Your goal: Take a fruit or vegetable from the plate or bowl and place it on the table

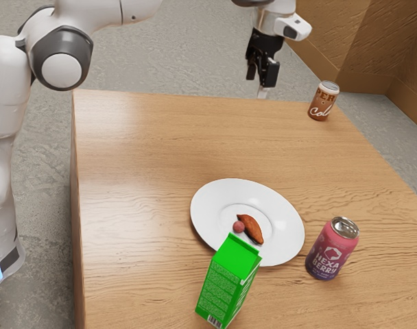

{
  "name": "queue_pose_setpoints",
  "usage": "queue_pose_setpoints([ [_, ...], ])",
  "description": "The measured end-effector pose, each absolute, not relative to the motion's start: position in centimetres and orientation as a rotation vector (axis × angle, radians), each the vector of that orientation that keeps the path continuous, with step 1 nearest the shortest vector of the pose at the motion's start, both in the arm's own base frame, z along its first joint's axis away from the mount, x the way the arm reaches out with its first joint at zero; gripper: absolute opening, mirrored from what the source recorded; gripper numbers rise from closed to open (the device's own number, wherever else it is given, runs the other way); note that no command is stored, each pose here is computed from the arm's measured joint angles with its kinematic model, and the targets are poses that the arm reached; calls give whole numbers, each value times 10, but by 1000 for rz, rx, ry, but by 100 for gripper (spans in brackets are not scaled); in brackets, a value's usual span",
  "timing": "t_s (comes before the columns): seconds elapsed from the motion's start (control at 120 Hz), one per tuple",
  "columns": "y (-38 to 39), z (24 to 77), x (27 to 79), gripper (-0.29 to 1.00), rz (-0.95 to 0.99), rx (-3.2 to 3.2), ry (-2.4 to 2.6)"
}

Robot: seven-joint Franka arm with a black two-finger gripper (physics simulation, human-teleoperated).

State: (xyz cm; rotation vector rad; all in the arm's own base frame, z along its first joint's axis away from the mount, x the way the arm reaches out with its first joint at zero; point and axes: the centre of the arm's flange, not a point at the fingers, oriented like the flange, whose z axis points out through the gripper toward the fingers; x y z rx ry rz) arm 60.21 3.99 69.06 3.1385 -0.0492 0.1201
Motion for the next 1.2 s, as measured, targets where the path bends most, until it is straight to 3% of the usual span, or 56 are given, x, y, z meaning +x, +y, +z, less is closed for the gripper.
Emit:
queue_pose_setpoints([
  [0.417,74,694,598,70,150,3110,-33],
  [0.883,-19,634,621,70,97,2857,-1086],
  [1.2,-54,569,650,69,122,2671,-1494],
])
